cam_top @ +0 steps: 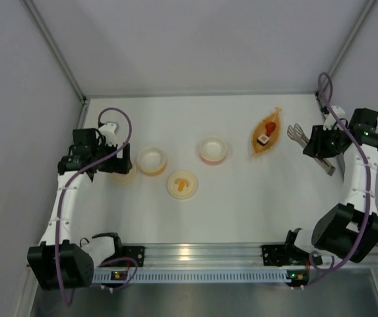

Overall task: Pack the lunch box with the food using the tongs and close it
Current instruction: Pick up the clamp at the center of the board, then pick up the fake food from the plate.

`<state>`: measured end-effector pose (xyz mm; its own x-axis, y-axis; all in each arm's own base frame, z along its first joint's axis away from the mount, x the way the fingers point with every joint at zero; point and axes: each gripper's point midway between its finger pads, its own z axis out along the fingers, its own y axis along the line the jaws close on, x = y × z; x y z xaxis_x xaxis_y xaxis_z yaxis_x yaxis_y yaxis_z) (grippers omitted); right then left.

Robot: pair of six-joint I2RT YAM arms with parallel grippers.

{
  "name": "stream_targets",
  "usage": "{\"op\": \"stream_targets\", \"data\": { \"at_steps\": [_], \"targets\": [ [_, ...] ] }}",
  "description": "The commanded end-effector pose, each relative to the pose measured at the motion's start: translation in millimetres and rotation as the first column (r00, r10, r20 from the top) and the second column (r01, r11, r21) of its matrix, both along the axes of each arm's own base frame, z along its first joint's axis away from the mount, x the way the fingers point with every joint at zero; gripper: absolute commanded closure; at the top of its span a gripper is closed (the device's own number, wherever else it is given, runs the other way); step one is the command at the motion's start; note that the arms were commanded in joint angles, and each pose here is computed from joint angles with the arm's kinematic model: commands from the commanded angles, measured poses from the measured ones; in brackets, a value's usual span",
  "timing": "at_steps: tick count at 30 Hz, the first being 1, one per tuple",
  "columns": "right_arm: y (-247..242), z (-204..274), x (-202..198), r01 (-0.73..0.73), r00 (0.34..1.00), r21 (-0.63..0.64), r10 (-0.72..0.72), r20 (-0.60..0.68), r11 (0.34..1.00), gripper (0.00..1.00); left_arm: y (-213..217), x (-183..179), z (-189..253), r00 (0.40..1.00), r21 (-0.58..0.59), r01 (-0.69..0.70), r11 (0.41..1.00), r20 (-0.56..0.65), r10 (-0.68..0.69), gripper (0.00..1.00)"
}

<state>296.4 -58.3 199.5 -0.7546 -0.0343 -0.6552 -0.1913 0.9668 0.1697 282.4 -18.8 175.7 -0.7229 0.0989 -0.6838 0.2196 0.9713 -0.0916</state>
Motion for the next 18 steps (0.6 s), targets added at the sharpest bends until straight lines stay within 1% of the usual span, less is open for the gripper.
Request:
{"op": "stream_targets", "data": {
  "at_steps": [1, 2, 5, 10, 14, 18],
  "targets": [
    [13, 29, 2, 0.002, 0.999, 0.083, -0.006, 0.048, 0.997, 0.65, 0, 12, 13, 0.998, -0.007, -0.001, 1.0, 0.058, 0.001, 0.02],
    [13, 34, 8, 0.007, 0.998, 0.081, -0.012, 0.063, 0.997, 0.65, -1, 12, 12, 0.998, -0.011, 0.002, 1.0, 0.057, -0.002, 0.02],
    [21, 33, 19, -0.015, 0.998, 0.076, 0.011, 0.058, 0.997, 0.64, -1, 14, 7, 0.999, -0.011, 0.005, 1.0, 0.047, -0.005, 0.02],
    [39, 20, 36, -0.095, 0.995, 0.066, 0.093, 0.028, 0.993, 0.63, 0, 15, 1, 0.999, -0.004, 0.006, 1.0, 0.041, -0.006, 0.02],
    [44, 3, 49, -0.149, 0.989, 0.059, 0.15, -0.015, 0.987, 0.62, -1, 16, 0, 0.999, -0.014, 0.005, 1.0, 0.039, -0.005, 0.02],
    [46, -6, 57, -0.193, 0.979, 0.057, 0.196, -0.049, 0.98, 0.57, -3, 18, 2, 0.999, -0.024, 0.009, 1.0, 0.04, -0.008, 0.02]
  ]
}}
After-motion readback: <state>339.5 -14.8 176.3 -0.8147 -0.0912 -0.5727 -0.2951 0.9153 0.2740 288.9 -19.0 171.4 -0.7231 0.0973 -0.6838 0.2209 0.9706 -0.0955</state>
